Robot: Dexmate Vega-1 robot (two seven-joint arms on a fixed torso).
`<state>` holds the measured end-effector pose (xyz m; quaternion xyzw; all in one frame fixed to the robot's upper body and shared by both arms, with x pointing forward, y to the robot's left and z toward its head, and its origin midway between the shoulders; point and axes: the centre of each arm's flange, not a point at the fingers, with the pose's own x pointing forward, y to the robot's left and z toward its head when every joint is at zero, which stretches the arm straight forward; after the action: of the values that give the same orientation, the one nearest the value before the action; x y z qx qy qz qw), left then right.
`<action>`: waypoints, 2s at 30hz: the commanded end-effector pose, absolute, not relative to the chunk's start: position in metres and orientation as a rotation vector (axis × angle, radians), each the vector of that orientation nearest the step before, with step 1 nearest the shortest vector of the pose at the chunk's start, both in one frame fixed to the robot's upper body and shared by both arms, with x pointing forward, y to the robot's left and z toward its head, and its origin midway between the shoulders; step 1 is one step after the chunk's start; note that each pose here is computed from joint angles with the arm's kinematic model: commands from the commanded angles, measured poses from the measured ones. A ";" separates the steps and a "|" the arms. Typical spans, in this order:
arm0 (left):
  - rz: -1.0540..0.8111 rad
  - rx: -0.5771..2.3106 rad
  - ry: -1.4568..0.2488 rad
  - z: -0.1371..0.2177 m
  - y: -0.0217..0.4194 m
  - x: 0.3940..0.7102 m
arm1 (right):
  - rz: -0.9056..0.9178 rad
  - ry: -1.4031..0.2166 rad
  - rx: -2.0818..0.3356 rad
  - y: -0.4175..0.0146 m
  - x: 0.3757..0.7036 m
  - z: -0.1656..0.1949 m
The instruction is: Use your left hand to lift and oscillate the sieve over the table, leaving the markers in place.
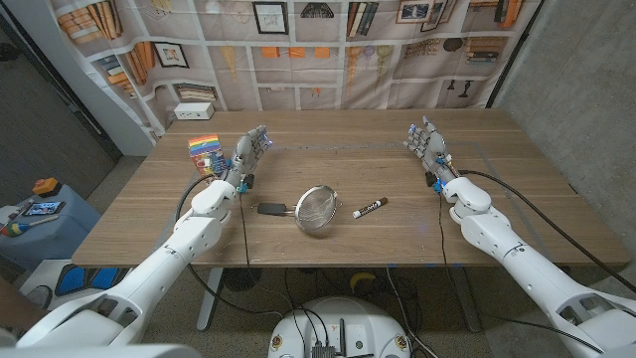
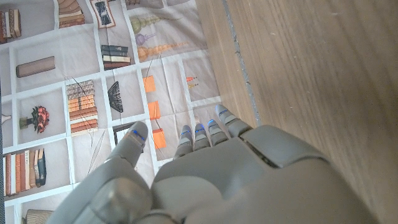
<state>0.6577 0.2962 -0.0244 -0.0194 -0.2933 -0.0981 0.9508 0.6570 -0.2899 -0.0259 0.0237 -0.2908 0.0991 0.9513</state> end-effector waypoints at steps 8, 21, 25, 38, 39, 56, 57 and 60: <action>-0.185 -0.014 -0.616 -0.012 0.302 0.651 | 0.184 -0.630 0.060 -0.293 0.654 -0.023; -0.175 0.037 -0.629 -0.010 0.294 0.638 | 0.176 -0.627 0.059 -0.302 0.646 -0.029; -0.171 0.052 -0.633 -0.010 0.291 0.632 | 0.181 -0.623 0.054 -0.304 0.647 -0.030; -0.164 0.157 -0.627 -0.010 0.297 0.610 | 0.195 -0.628 0.038 -0.307 0.649 -0.030; -0.164 0.160 -0.631 -0.010 0.298 0.609 | 0.193 -0.631 0.040 -0.308 0.649 -0.030; -0.158 0.322 -0.617 -0.007 0.313 0.582 | 0.172 -0.641 0.024 -0.308 0.648 -0.031; -0.163 0.328 -0.624 -0.006 0.314 0.580 | 0.172 -0.640 0.024 -0.308 0.648 -0.032; -0.153 0.366 -0.628 -0.003 0.316 0.574 | 0.172 -0.639 0.026 -0.307 0.649 -0.032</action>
<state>0.5925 0.3086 -0.0086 0.1264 -0.3057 -0.0777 0.9405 0.6482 -0.3082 -0.0305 0.0135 -0.3130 0.0876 0.9456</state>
